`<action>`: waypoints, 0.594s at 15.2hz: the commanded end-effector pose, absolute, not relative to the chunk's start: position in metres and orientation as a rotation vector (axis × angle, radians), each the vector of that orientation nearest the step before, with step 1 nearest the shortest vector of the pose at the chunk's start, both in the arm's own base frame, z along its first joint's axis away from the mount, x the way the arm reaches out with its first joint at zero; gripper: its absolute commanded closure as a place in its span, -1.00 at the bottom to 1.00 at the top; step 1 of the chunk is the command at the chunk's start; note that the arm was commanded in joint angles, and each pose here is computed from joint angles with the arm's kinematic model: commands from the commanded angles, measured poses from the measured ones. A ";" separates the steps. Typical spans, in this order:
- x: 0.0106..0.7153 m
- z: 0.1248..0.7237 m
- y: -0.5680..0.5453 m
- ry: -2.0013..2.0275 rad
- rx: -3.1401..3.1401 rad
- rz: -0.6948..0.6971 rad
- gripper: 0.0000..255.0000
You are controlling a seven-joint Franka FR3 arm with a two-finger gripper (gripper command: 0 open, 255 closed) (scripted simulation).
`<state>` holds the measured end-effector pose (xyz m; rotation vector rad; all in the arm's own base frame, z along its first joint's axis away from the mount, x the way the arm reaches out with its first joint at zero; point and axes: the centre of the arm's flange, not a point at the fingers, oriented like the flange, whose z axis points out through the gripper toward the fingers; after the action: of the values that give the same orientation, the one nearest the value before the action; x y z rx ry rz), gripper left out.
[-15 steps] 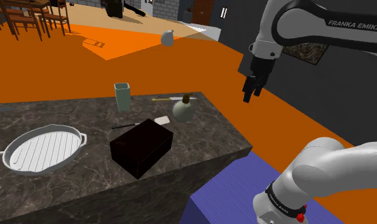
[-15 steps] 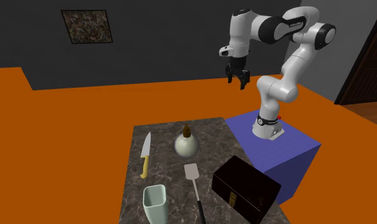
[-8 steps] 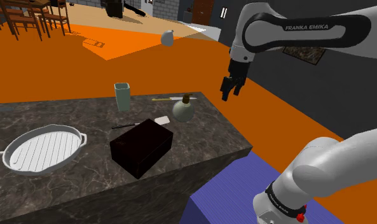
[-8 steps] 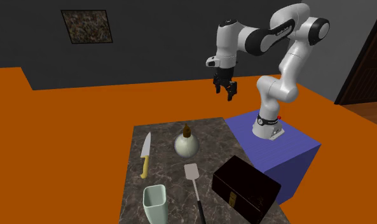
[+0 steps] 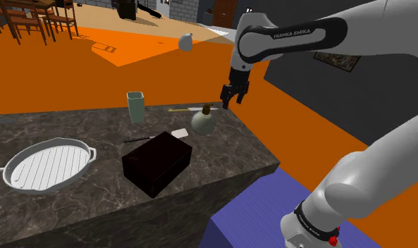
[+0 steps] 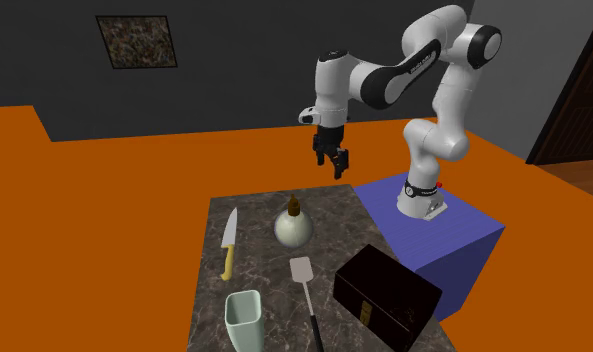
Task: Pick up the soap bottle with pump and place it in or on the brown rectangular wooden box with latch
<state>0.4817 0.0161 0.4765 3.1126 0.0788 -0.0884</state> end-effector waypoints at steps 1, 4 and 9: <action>0.506 0.467 0.015 0.077 3.114 -0.073 -1.00; 0.541 0.454 0.020 0.074 3.117 -0.052 -1.00; 0.599 0.433 0.029 0.070 3.121 -0.016 -1.00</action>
<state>0.5875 0.0262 0.4369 3.1197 0.0707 -0.0230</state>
